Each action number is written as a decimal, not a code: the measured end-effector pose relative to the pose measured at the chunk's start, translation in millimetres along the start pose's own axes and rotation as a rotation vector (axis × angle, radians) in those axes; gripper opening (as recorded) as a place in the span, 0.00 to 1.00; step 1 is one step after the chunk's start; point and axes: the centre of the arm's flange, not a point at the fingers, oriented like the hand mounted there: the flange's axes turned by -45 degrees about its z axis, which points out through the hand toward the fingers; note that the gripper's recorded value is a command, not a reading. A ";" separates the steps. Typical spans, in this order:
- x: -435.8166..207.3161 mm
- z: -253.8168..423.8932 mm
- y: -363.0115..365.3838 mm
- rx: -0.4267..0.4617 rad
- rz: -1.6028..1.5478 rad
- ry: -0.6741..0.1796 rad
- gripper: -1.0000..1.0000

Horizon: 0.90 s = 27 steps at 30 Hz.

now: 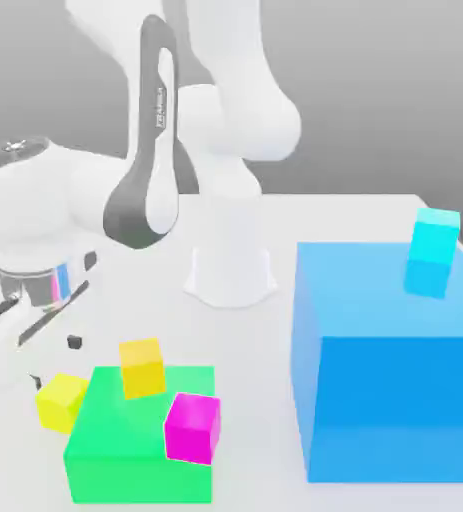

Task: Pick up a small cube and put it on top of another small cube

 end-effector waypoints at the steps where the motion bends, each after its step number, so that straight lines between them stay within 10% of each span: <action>1: 0.1 6.7 -0.2 0.001 0.002 -0.001 0.50; 6: 0.0 43.6 2.3 -0.005 0.002 0.001 0.50; 7: 0.0 48.4 3.1 -0.007 0.001 0.002 0.00; 27: -16.1 -36.1 -3.9 -0.029 0.056 0.022 0.00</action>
